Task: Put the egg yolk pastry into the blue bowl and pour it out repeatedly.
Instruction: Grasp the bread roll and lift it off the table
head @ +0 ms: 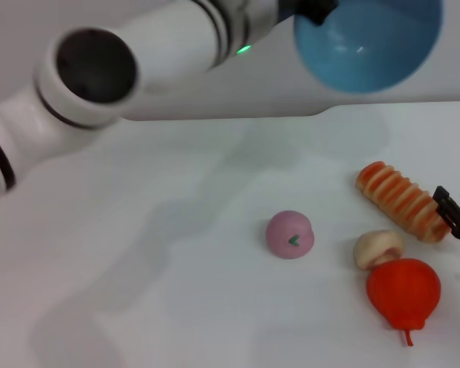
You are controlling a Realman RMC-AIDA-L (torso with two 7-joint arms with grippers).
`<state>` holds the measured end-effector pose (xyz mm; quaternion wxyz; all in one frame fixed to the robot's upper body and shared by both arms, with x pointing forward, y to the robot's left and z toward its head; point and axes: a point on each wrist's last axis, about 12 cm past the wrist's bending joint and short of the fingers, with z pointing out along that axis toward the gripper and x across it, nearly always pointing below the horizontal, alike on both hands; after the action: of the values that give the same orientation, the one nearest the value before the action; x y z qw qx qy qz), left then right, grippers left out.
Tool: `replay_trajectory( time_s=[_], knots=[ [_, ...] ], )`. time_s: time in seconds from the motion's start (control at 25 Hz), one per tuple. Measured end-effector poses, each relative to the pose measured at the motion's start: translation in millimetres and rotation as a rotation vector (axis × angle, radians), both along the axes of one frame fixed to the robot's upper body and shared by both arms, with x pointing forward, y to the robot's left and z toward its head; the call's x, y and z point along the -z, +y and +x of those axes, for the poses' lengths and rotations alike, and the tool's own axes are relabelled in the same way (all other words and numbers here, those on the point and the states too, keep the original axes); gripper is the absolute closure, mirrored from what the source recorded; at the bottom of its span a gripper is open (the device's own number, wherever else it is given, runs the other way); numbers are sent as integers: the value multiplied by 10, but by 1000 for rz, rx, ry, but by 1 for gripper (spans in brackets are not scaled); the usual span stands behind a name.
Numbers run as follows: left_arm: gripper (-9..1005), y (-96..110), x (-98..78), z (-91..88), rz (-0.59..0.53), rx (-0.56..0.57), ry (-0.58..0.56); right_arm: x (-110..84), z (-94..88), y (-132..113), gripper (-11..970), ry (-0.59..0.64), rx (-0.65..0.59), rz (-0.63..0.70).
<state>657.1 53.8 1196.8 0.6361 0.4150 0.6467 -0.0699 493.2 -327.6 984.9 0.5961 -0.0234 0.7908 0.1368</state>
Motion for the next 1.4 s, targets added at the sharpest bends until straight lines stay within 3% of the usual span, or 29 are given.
replay_trajectory(
  time_s=[0.36,0.68,1.08,1.28,1.4],
  knots=[
    [998,429,272,173,-125,-46,341,-157,137,-9,473,-49,-84,-1],
    [998,657,450,184,-183,-92,549,-413,299,-145,473,-77,-179,-51],
    [996,903,656,165,-175,-205,694,-954,499,-518,478,200,-196,3],
    [996,955,685,157,-144,-243,744,-1310,608,-564,488,326,-202,209],
    [997,915,673,153,-125,-247,745,-1430,699,-541,494,423,-219,303]
  ],
)
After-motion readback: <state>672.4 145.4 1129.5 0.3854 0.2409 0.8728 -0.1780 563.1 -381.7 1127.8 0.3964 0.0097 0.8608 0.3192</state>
